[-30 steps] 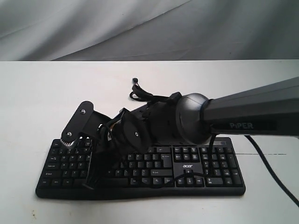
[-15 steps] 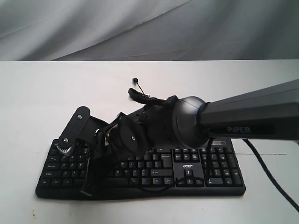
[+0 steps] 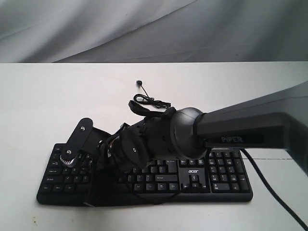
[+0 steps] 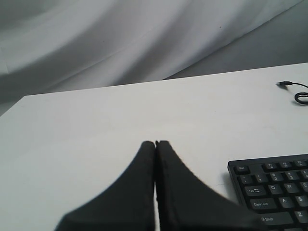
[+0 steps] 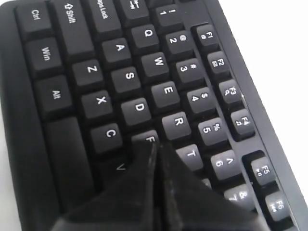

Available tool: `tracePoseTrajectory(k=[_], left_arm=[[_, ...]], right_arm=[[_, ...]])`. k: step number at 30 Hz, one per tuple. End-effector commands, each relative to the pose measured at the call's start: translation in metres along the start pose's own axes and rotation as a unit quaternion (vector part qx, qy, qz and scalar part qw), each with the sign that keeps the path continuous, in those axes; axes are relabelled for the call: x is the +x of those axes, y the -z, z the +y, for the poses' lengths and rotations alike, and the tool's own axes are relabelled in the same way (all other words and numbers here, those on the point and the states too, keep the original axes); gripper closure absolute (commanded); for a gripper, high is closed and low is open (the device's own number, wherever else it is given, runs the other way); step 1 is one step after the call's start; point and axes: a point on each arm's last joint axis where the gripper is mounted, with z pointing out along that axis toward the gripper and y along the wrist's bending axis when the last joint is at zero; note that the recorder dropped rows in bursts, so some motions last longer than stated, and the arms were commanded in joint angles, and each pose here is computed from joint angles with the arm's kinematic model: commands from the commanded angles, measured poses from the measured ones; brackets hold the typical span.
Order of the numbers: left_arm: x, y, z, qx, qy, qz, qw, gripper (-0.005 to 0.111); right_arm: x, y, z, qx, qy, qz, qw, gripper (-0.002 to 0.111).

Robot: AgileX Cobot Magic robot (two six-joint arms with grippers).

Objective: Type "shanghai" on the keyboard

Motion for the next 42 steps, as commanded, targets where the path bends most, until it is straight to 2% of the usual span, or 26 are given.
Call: tracePoseTrajectory(k=[1,5,10,29,42], left_arm=[[0.000,0.000,-0.001,0.004,0.002,-0.005,1.000,0.107],[0.000,0.000,-0.001,0.004,0.002,-0.005,1.000,0.107],[0.000,0.000,-0.001,0.004,0.002,-0.005,1.000,0.107],[0.000,0.000,-0.001,0.004,0.002,-0.005,1.000,0.107],[0.000,0.000,-0.001,0.004,0.002,-0.005,1.000,0.107]], right_arm=[[-0.010,0.014,-0.002,0.005,0.000,-0.017,1.000,0.108],[-0.014,0.029,-0.008,0.013,-0.001,-0.029,0.999,0.108],[-0.002,0.046,-0.009,0.028,-0.007,-0.038,0.999,0.108],[0.014,0.021,-0.006,0.029,-0.010,-0.022,0.999,0.108],[0.014,0.021,-0.006,0.028,-0.013,-0.022,0.999,0.108]])
